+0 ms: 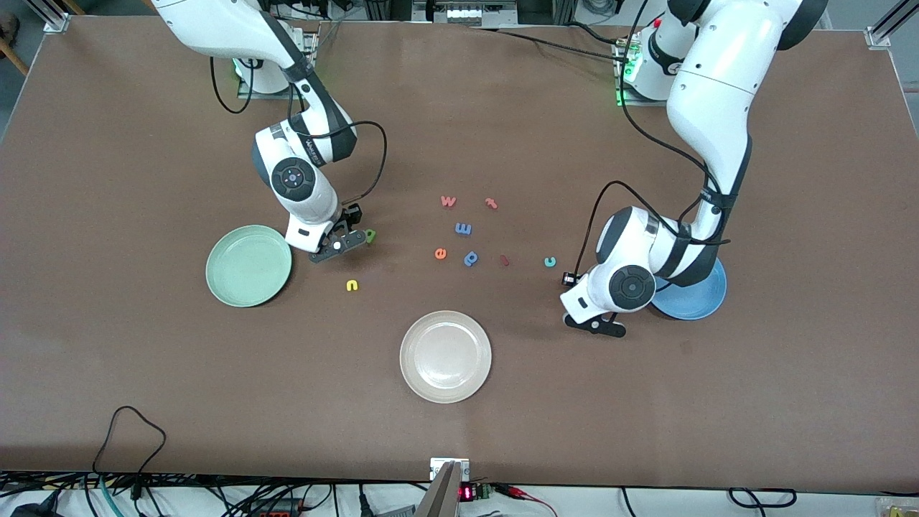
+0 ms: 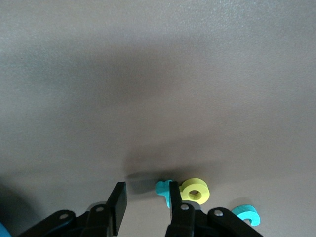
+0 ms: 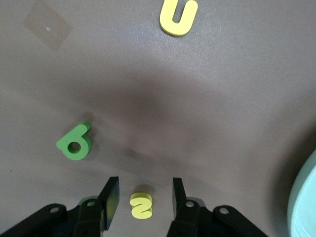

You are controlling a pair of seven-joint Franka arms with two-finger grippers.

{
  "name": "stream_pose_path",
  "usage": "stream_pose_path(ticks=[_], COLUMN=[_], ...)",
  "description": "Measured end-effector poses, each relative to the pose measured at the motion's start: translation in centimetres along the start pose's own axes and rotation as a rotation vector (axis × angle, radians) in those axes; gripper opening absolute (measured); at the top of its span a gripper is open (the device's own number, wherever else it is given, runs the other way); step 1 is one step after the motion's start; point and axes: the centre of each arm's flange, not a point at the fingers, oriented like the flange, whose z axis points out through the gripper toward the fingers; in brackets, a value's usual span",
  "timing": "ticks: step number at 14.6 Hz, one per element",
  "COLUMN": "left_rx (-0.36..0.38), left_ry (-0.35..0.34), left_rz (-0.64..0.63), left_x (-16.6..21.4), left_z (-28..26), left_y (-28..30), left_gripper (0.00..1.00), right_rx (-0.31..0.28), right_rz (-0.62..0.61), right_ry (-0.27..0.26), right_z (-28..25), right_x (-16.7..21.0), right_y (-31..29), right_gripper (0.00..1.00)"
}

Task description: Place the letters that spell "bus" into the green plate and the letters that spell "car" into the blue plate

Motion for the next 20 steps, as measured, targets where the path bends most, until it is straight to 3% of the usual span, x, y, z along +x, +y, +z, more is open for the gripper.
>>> stream_pose_path(ticks=[7, 14, 16, 19, 20], left_rx=[-0.003, -0.008, -0.011, -0.017, -0.020], left_ry=[0.013, 0.004, -0.005, -0.001, -0.001], left_rz=[-0.001, -0.016, -0.026, -0.015, -0.006], left_x=[0.1, 0.4, 0.4, 0.1, 0.0], left_z=[0.1, 0.1, 0.0, -1.1, -1.4], left_y=[0.0, -2.9, -4.1, -3.4, -2.8], left_gripper=[0.41, 0.40, 0.40, 0.37, 0.35], right_rx=[-0.001, 0.001, 0.001, 0.000, 0.000], right_rz=[-0.002, -0.004, -0.004, -0.005, -0.005], right_ry=[-0.031, -0.018, -0.017, -0.015, -0.014], right_z=[1.4, 2.3, 2.3, 2.2, 2.1], right_x=[-1.1, -2.0, -1.9, -1.9, -1.9], right_y=[0.0, -0.1, -0.1, -0.1, -0.1], right_gripper=[0.52, 0.52, 0.49, 0.37, 0.29])
